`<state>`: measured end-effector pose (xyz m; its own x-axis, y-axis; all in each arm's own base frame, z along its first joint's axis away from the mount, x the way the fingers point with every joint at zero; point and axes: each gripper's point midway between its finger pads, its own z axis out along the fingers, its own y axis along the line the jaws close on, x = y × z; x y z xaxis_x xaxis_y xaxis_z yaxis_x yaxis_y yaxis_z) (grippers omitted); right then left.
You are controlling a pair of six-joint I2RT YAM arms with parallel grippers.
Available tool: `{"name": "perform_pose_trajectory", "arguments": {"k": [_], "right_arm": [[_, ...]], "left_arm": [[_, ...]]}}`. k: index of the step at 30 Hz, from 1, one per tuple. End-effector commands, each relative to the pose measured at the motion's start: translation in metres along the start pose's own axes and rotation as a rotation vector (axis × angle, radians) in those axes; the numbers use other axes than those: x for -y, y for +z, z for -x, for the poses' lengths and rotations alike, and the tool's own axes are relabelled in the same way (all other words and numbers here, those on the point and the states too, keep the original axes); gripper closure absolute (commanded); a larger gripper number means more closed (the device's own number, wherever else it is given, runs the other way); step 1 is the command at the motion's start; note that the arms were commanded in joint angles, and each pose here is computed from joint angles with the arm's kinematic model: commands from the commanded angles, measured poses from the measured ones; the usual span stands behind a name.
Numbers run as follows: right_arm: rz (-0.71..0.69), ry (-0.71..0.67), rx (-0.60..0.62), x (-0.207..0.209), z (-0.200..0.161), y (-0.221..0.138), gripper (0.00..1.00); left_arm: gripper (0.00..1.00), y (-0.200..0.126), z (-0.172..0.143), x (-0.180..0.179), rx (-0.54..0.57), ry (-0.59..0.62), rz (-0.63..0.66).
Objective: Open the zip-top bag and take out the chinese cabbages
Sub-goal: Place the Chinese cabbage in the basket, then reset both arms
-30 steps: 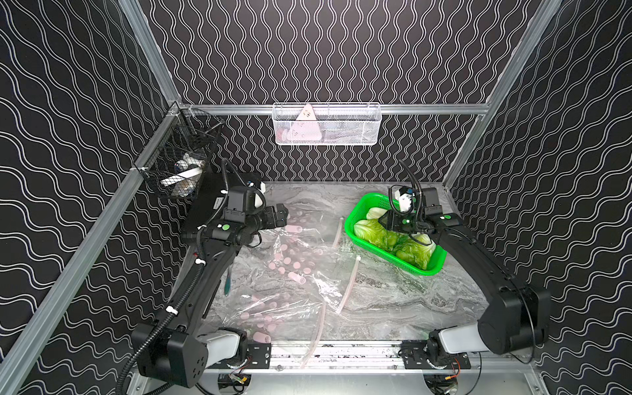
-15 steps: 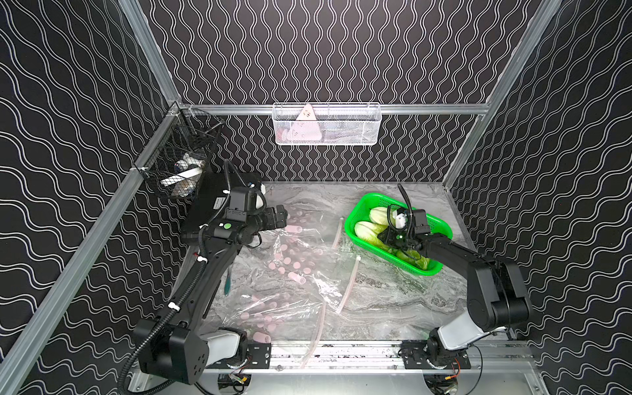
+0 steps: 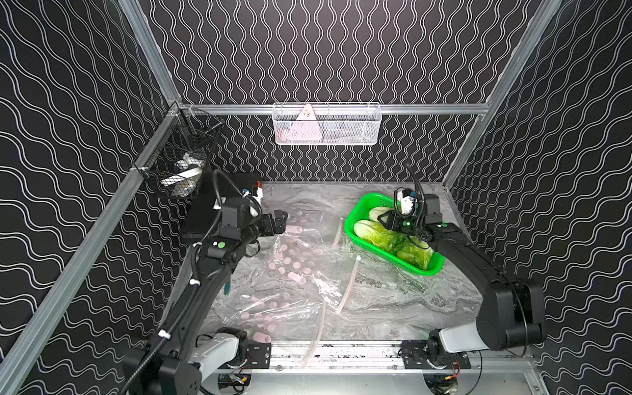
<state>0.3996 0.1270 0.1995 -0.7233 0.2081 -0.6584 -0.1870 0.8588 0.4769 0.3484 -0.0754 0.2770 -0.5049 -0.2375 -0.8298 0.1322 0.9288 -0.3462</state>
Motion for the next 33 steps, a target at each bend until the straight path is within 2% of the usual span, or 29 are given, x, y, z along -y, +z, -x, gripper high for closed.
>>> {"name": "perform_pose_trajectory", "arguments": {"k": [1, 3, 5, 7, 9, 11, 12, 14, 17, 19, 23, 26, 30, 33], "right_arm": [[-0.072, -0.035, 0.001, 0.0, 0.002, -0.029, 0.39], [-0.111, -0.071, 0.101, 0.0, 0.017, -0.047, 0.3], [-0.155, -0.12, 0.213, 0.003, 0.031, -0.065, 0.14], [-0.204, -0.204, 0.338, 0.005, 0.042, -0.086, 0.05], [-0.225, -0.286, 0.507, 0.007, 0.045, -0.106, 0.0], [-0.26, -0.348, 0.671, 0.012, 0.045, -0.124, 0.0], [-0.299, -0.343, 0.757, 0.02, 0.046, -0.132, 0.0], [-0.408, -0.293, 0.846, 0.045, 0.042, -0.14, 0.0], [-0.487, -0.346, 0.805, 0.065, 0.029, -0.124, 0.0], [-0.522, -0.352, 0.745, 0.079, 0.021, -0.109, 0.0], [-0.573, -0.3, 0.705, 0.109, 0.004, -0.089, 0.0], [-0.559, -0.238, 0.673, 0.13, -0.014, -0.072, 0.0], [-0.551, -0.225, 0.639, 0.149, -0.041, -0.049, 0.01], [-0.541, -0.25, 0.64, 0.155, -0.047, -0.035, 0.0]], "left_arm": [[0.01, -0.022, 0.044, 0.011, 0.273, 0.056, -0.045], [0.01, -0.037, 0.056, 0.014, 0.389, 0.081, -0.062], [0.01, -0.047, 0.065, 0.014, 0.475, 0.112, -0.052], [0.01, -0.052, 0.071, 0.012, 0.52, 0.172, -0.025], [0.01, -0.055, 0.074, 0.005, 0.566, 0.23, 0.03], [0.01, -0.057, 0.077, -0.009, 0.624, 0.24, 0.113], [0.01, -0.056, 0.075, -0.017, 0.647, 0.248, 0.151], [0.01, -0.054, 0.072, -0.037, 0.693, 0.214, 0.242], [0.01, -0.041, 0.051, -0.072, 0.713, 0.138, 0.368], [0.0, -0.031, 0.036, -0.085, 0.699, 0.151, 0.419], [0.01, -0.01, 0.003, -0.107, 0.572, 0.166, 0.498], [0.01, 0.002, -0.017, -0.12, 0.487, 0.159, 0.542], [0.01, 0.015, -0.038, -0.133, 0.42, 0.175, 0.583], [0.01, 0.026, -0.051, -0.145, 0.388, 0.169, 0.622]]}}
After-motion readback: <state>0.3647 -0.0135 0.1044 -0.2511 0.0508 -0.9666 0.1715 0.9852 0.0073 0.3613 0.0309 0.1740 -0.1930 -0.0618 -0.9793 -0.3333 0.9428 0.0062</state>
